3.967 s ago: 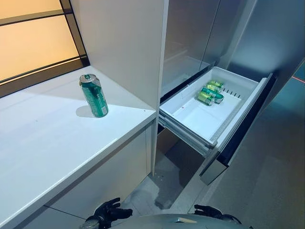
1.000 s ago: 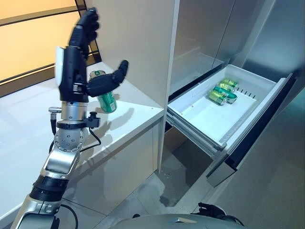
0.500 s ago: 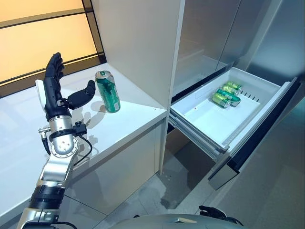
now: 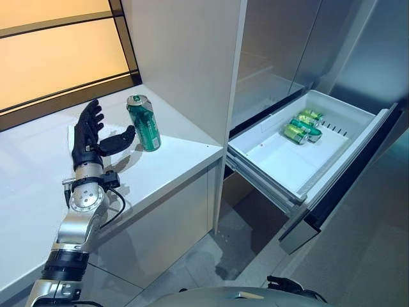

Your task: Put drinks into fridge and close the fridge

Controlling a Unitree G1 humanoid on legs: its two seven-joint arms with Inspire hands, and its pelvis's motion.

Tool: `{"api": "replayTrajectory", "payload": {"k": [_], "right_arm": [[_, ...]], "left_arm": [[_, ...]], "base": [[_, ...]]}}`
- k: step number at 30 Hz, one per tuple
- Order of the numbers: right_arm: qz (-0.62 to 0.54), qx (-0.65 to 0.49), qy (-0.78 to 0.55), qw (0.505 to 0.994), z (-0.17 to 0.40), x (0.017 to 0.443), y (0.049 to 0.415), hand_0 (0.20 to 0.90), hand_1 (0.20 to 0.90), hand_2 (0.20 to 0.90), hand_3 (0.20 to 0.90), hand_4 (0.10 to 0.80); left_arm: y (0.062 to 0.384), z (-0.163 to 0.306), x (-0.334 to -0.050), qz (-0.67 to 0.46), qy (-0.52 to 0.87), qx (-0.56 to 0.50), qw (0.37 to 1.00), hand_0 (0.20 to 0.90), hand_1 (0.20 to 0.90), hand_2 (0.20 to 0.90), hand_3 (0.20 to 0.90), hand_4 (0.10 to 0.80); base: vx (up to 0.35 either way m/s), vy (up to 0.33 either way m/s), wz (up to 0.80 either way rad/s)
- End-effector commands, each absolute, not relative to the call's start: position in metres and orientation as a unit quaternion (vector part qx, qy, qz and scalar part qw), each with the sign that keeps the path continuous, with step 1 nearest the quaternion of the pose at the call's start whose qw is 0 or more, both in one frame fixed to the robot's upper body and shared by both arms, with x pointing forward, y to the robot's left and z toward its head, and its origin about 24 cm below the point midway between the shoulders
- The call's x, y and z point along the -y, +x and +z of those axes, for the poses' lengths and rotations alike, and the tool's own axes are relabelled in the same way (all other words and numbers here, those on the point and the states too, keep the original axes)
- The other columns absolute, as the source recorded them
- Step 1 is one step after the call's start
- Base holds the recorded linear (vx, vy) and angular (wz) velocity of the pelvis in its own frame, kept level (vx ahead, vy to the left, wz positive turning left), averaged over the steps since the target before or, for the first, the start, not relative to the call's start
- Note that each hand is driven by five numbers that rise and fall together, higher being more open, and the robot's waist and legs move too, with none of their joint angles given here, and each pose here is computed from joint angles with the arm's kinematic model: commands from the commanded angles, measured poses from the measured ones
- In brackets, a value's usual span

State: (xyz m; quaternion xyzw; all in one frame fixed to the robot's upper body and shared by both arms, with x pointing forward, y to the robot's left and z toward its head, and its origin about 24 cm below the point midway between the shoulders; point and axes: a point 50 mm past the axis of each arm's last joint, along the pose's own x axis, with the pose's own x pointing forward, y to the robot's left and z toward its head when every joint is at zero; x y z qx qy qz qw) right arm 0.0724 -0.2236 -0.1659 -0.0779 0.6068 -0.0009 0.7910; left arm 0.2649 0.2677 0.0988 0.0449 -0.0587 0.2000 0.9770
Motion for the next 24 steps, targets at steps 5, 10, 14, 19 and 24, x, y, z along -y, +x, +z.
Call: {"api": "replayTrajectory", "payload": {"k": [5,10,14,19,24], "right_arm": [[0.014,-0.618,-0.098,0.78,-0.165,0.23,0.074,0.9,0.9,0.9,0.9,0.8],[0.016,-0.617,-0.1,0.78,-0.164,0.23,0.075,0.9,0.9,0.9,0.9,0.8],[0.018,-0.618,-0.1,0.779,-0.164,0.23,0.075,0.9,0.9,0.9,0.9,0.8],[0.019,-0.62,-0.1,0.778,-0.164,0.231,0.075,0.9,0.9,0.9,0.9,0.8],[0.019,-0.62,-0.1,0.778,-0.164,0.231,0.075,0.9,0.9,0.9,0.9,0.8]], "left_arm": [[0.284,0.151,-0.265,0.164,-0.01,0.166,0.972,0.9,0.9,0.9,0.9,0.8],[0.286,0.145,-0.262,0.146,-0.055,0.151,0.976,0.9,0.9,0.9,0.9,0.8],[0.287,0.142,-0.259,0.127,-0.097,0.147,0.976,0.9,0.9,0.9,0.9,0.8],[0.288,0.138,-0.257,0.122,-0.11,0.143,0.976,0.9,0.9,0.9,0.9,0.8],[0.285,0.136,-0.261,0.127,-0.114,0.141,0.975,0.9,0.9,0.9,0.9,0.8]], "base": [[0.0,0.0,0.0],[0.0,0.0,0.0],[0.0,0.0,0.0],[0.006,0.0,0.0],[0.0,0.0,0.0]]}}
